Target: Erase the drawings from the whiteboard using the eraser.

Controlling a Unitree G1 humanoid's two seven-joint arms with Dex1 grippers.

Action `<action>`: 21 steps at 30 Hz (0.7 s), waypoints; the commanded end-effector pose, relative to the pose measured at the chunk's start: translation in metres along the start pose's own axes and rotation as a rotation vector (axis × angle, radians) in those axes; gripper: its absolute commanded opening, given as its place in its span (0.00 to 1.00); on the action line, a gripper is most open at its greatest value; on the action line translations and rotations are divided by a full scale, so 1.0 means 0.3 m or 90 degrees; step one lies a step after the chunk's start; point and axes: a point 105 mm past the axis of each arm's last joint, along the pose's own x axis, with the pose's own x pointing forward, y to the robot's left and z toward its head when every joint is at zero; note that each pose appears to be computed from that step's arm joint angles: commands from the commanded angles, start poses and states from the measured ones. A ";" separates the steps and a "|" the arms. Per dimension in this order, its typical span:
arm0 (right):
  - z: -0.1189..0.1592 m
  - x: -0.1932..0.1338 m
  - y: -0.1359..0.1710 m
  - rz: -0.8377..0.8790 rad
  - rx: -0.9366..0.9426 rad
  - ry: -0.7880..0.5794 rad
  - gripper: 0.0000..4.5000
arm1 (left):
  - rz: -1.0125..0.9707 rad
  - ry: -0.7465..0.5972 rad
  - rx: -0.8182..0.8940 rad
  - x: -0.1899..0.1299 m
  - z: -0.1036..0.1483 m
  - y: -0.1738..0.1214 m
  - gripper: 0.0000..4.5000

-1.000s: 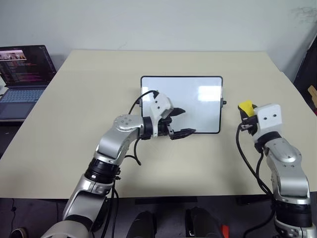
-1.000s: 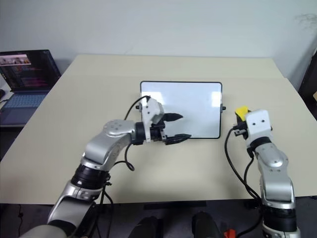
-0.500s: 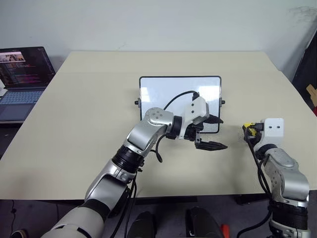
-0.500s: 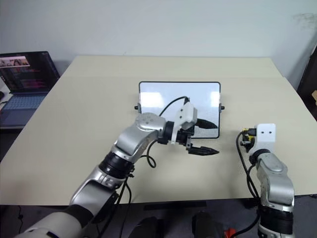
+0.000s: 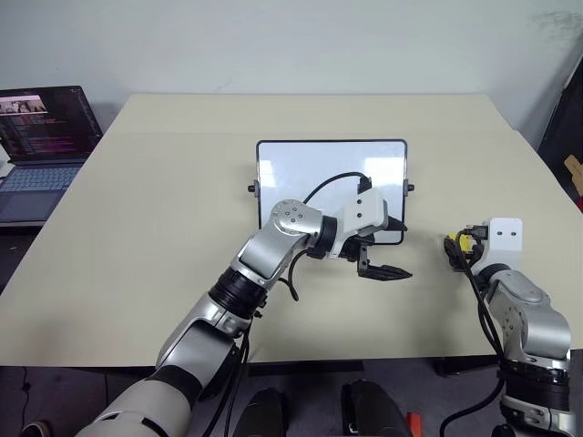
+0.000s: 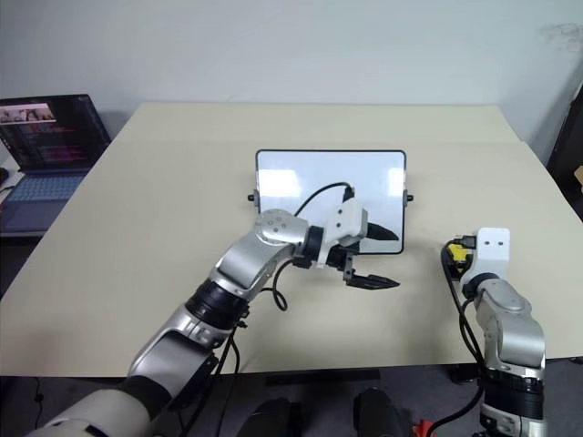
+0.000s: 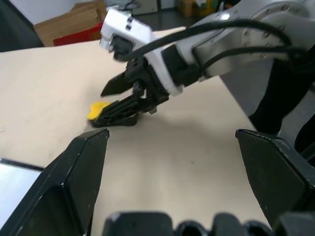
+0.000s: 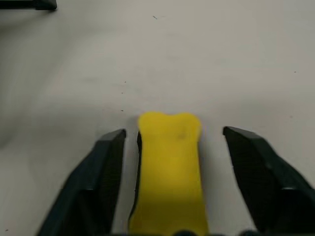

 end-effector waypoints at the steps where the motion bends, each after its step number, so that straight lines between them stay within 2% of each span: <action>1: 0.068 -0.006 -0.012 -0.004 -0.002 -0.050 0.99 | 0.011 -0.023 0.010 0.005 0.032 0.008 1.00; 3: 0.086 -0.014 -0.012 -0.006 0.004 -0.066 0.99 | 0.020 -0.031 0.004 0.007 0.035 0.012 1.00; 5: 0.164 -0.045 0.017 0.018 0.010 -0.133 0.99 | 0.041 -0.044 -0.010 -0.005 0.038 0.017 1.00; 7: 0.241 -0.093 0.067 0.063 0.023 -0.200 0.99 | 0.078 -0.044 -0.023 -0.048 0.022 0.030 1.00; 10: 0.277 -0.147 0.138 0.130 0.045 -0.233 0.99 | 0.168 -0.021 -0.019 -0.134 -0.026 0.066 1.00; 13: 0.262 -0.213 0.278 0.231 0.013 -0.239 0.99 | 0.353 -0.009 -0.047 -0.298 -0.086 0.117 1.00; 15: 0.232 -0.237 0.347 0.275 0.000 -0.235 0.99 | 0.447 -0.015 -0.073 -0.384 -0.110 0.107 1.00; 18: 0.188 -0.252 0.395 0.293 0.007 -0.252 0.99 | 0.607 -0.038 -0.113 -0.500 -0.134 0.073 1.00; 21: 0.142 -0.262 0.388 0.284 0.009 -0.270 0.99 | 0.762 -0.040 -0.153 -0.603 -0.176 0.029 1.00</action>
